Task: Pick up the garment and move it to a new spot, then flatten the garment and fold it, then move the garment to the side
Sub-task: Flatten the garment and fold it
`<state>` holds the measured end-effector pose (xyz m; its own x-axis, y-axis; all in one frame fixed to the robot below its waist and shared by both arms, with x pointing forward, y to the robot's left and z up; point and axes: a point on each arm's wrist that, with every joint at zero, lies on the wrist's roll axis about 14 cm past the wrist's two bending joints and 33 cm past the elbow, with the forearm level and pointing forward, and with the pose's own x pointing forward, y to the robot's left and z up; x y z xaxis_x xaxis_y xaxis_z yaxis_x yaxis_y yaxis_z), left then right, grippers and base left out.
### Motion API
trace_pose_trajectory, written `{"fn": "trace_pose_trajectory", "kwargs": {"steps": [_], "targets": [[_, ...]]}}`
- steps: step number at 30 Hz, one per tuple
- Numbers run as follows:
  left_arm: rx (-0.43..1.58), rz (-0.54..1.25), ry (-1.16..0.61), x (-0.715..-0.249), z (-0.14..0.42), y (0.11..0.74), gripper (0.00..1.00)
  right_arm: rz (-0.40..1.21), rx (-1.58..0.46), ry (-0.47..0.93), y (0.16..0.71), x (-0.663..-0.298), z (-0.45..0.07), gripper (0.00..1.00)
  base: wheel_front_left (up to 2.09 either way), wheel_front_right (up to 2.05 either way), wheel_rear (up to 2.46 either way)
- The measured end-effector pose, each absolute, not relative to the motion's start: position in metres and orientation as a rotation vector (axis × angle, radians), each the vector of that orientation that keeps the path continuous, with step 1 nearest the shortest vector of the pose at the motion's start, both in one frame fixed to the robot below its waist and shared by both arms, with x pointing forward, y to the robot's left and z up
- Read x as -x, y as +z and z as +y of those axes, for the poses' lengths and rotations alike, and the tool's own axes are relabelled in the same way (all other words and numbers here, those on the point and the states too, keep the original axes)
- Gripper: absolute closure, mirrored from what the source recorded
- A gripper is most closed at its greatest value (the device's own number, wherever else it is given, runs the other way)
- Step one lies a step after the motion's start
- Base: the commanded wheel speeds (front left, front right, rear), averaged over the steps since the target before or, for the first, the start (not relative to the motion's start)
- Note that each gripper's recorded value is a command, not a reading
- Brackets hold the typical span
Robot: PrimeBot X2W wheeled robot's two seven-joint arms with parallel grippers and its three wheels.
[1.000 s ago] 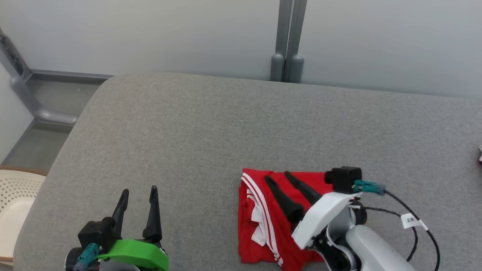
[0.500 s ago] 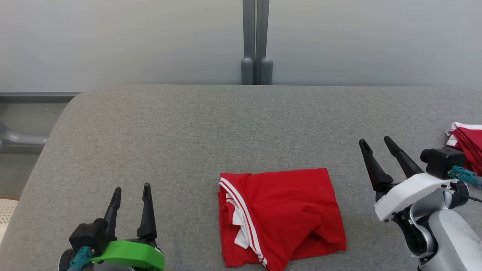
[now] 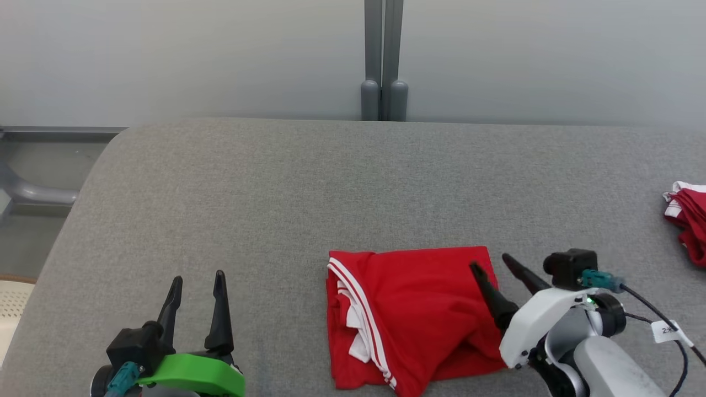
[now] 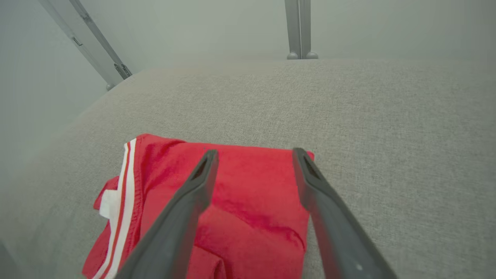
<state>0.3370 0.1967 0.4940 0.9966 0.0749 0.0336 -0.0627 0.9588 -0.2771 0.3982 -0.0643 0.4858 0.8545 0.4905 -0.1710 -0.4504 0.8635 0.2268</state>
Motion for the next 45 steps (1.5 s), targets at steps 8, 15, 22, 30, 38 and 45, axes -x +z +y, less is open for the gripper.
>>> {"fn": "trace_pose_trajectory", "kwargs": {"steps": [8, 15, 22, 30, 38, 45], "targets": [[0.280, -0.042, 0.109, -0.330, 0.208, 0.491, 0.00, 0.466, -0.179, 0.605, 0.429, -0.367, -0.020, 1.00, 0.00, 0.00, 0.00], [0.281, -0.035, 0.150, -0.323, 0.219, 0.488, 0.00, 0.590, -0.211, 0.737, 0.404, -0.332, 0.027, 1.00, 0.00, 0.00, 0.00], [0.281, -0.043, 0.161, -0.322, 0.223, 0.489, 0.00, 0.601, -0.235, 0.821, 0.403, -0.314, 0.053, 1.00, 0.00, 0.00, 0.00], [0.279, -0.063, 0.140, -0.329, 0.217, 0.497, 0.00, 0.422, -0.251, 0.742, 0.432, -0.353, 0.025, 0.00, 0.00, 0.00, 0.00], [0.274, -0.086, 0.104, -0.340, 0.208, 0.505, 0.00, 0.166, -0.239, 0.614, 0.483, -0.400, -0.029, 0.00, 0.00, 0.00, 0.00], [0.274, -0.120, 0.064, -0.347, 0.197, 0.517, 0.00, -0.088, -0.189, 0.479, 0.546, -0.421, -0.087, 0.00, 0.00, 0.00, 0.00]]}}
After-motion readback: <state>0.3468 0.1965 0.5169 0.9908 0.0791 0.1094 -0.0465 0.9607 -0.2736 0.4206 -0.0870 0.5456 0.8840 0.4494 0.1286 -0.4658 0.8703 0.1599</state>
